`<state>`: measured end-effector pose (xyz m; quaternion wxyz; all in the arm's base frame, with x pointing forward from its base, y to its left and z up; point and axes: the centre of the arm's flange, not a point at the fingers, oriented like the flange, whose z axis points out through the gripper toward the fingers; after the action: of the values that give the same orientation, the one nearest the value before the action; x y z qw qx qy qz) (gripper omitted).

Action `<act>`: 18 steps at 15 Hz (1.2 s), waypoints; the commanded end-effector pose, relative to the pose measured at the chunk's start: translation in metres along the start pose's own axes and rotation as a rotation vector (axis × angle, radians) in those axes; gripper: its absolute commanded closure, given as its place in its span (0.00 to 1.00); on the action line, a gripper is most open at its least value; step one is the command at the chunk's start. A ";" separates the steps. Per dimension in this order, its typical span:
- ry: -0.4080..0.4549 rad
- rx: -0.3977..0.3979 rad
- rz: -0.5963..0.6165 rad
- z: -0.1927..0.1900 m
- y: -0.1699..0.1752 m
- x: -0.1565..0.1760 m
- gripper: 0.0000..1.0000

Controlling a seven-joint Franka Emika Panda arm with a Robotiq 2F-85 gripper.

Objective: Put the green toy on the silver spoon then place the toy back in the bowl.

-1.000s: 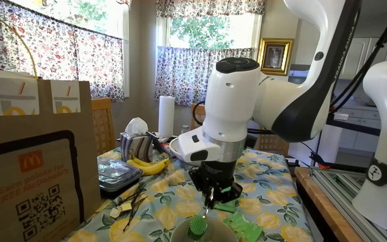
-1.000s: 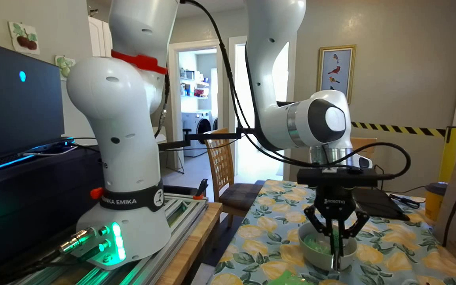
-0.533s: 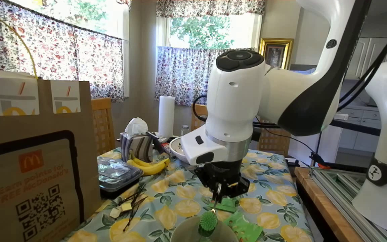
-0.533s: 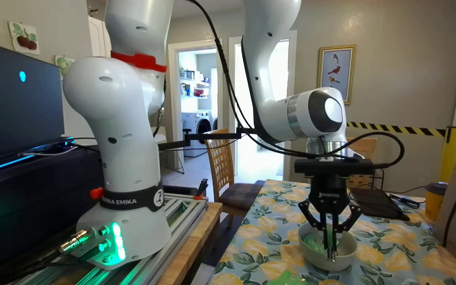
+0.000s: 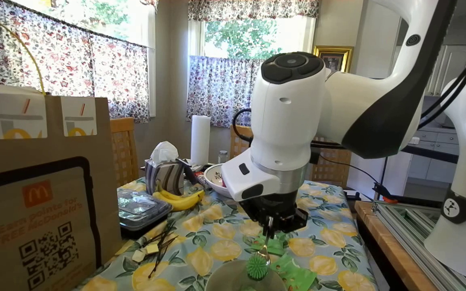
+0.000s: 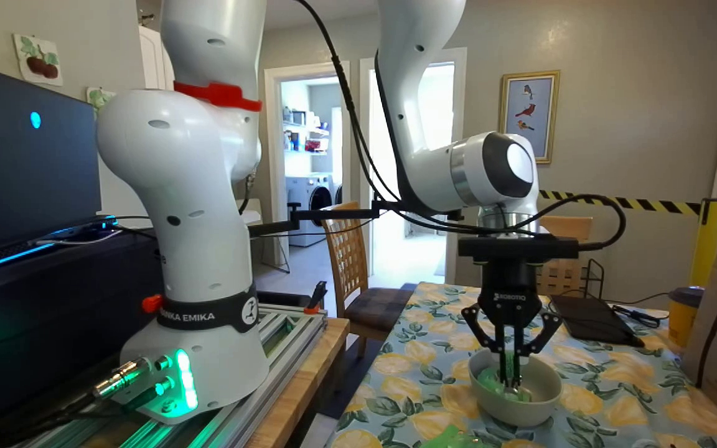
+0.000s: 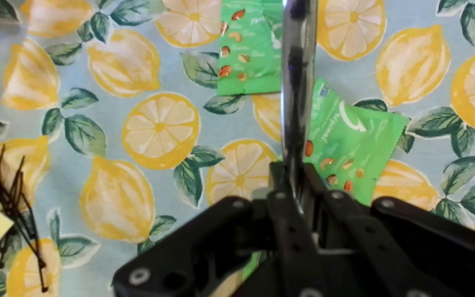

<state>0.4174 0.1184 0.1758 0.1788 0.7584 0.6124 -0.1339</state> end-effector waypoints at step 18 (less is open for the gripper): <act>-0.183 0.009 -0.050 -0.023 0.038 -0.002 0.97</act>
<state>0.4380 0.1182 0.1988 0.2226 0.7397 0.6028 -0.1998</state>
